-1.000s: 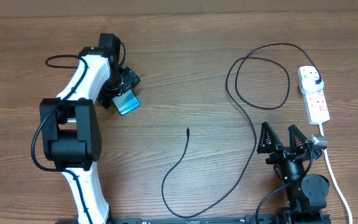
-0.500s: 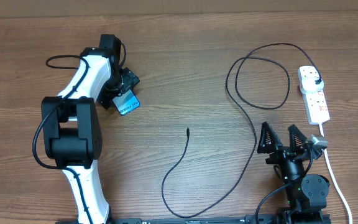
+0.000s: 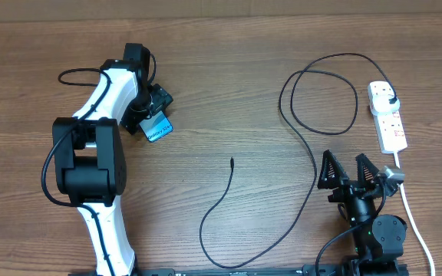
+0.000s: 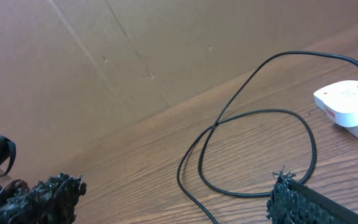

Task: Plug charger to phone and switch on socket
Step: 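Close the left gripper on the phone's long sides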

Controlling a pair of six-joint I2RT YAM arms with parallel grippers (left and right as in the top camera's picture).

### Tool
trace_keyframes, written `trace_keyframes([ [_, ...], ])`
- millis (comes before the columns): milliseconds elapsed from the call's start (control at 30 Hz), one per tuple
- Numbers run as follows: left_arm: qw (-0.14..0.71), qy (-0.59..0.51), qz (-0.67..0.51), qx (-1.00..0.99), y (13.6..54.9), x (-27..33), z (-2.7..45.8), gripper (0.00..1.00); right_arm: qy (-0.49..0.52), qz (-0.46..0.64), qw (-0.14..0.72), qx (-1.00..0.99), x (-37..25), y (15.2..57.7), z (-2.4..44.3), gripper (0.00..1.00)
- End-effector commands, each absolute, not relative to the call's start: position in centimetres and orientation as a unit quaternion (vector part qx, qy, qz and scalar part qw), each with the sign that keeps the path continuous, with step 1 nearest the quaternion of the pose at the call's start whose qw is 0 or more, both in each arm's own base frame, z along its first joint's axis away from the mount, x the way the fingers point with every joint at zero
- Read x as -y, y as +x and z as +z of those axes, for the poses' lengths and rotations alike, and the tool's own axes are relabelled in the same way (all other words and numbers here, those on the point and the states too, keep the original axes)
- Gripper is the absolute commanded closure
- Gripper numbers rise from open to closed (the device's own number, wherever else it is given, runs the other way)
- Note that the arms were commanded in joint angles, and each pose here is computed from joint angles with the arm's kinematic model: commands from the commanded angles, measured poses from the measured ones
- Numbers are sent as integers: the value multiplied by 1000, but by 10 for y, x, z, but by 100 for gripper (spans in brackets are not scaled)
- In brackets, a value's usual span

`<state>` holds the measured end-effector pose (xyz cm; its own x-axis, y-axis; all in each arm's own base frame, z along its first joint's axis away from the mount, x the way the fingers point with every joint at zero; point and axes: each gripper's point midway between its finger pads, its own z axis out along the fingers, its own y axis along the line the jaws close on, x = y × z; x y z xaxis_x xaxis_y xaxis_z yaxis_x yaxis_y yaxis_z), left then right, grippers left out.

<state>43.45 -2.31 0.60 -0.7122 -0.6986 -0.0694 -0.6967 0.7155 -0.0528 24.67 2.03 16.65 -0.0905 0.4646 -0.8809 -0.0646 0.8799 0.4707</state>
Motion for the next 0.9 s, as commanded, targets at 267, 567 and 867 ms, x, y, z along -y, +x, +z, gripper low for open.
trace_keyframes([
  [267,30,-380,-13,-924,431,28,0,0,137,200,659,-712,-21,247,164,0],
  [567,23,-381,2,-924,424,24,-1,0,137,200,659,-712,-21,247,164,0],
  [867,20,-388,9,-922,421,22,-1,0,137,200,659,-712,-21,247,164,0],
])
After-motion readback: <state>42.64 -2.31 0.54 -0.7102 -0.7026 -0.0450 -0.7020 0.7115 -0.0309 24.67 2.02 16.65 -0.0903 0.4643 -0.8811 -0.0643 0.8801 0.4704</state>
